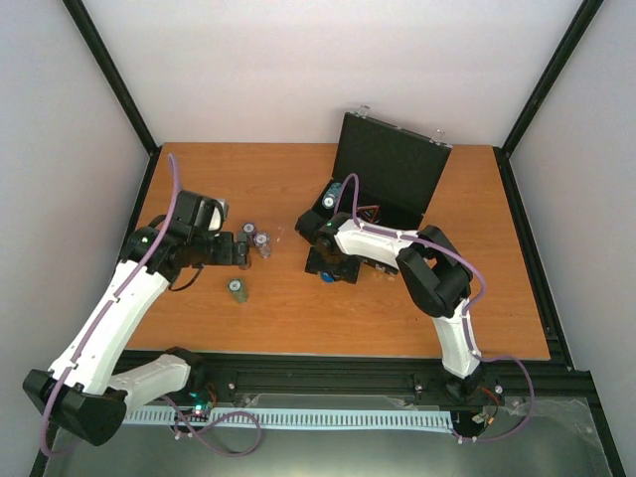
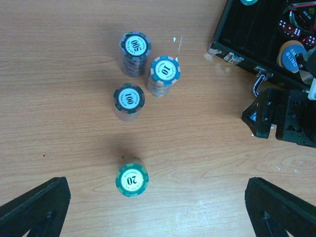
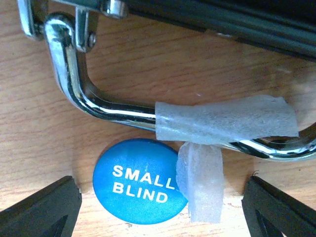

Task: Pack up texas hold em set

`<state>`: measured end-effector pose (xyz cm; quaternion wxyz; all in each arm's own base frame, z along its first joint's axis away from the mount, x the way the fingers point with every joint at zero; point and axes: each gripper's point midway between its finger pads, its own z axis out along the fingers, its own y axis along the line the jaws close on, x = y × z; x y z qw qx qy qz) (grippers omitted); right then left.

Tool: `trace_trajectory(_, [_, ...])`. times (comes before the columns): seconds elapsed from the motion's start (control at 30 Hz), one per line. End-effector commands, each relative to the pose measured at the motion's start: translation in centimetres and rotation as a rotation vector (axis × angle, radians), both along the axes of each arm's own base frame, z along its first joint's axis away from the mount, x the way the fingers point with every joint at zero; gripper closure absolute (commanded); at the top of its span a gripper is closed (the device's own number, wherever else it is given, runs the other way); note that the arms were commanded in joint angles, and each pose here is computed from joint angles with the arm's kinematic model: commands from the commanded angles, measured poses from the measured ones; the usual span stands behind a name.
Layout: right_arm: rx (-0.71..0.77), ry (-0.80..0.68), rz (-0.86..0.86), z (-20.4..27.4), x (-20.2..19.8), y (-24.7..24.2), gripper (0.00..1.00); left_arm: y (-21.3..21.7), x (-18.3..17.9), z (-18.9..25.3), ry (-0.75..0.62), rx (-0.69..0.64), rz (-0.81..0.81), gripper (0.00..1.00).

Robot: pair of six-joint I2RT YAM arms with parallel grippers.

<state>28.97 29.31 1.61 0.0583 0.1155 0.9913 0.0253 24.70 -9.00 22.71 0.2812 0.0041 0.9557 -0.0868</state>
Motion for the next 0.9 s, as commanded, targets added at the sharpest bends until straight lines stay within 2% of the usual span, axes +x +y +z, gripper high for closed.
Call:
trace_trajectory(0.0, [0.045,0.033,0.02,-1.8,-0.1,1.0,0.12,-0.3,0.6,0.1,-0.013,-0.004,-0.012,0.0])
trace_trajectory(0.1, [0.05,0.049,0.028,-2.2,-0.5,1.0,0.23,-0.3,0.7,-0.1,-0.008,0.004,-0.012,0.0])
trace_trajectory(0.2, [0.054,0.061,0.037,-2.5,-0.8,1.2,0.39,-0.3,0.8,-0.2,-0.007,0.005,-0.013,0.0])
trace_trajectory(0.27, [0.055,0.064,0.047,-2.6,-0.8,1.4,0.42,-0.3,0.8,-0.3,-0.007,0.005,-0.013,0.0])
trace_trajectory(0.37, [0.051,0.068,0.074,-2.5,-0.9,1.8,0.58,-0.4,0.8,-0.4,-0.006,0.001,-0.014,0.0])
trace_trajectory(0.47, [0.044,0.068,0.114,-2.5,-1.1,2.2,0.6,-0.4,0.8,-0.3,-0.007,0.003,-0.014,0.0])
trace_trajectory(0.87, [0.022,0.081,0.462,-1.0,-3.5,5.1,0.62,-0.2,0.6,-0.3,-0.011,0.008,-0.017,0.0])
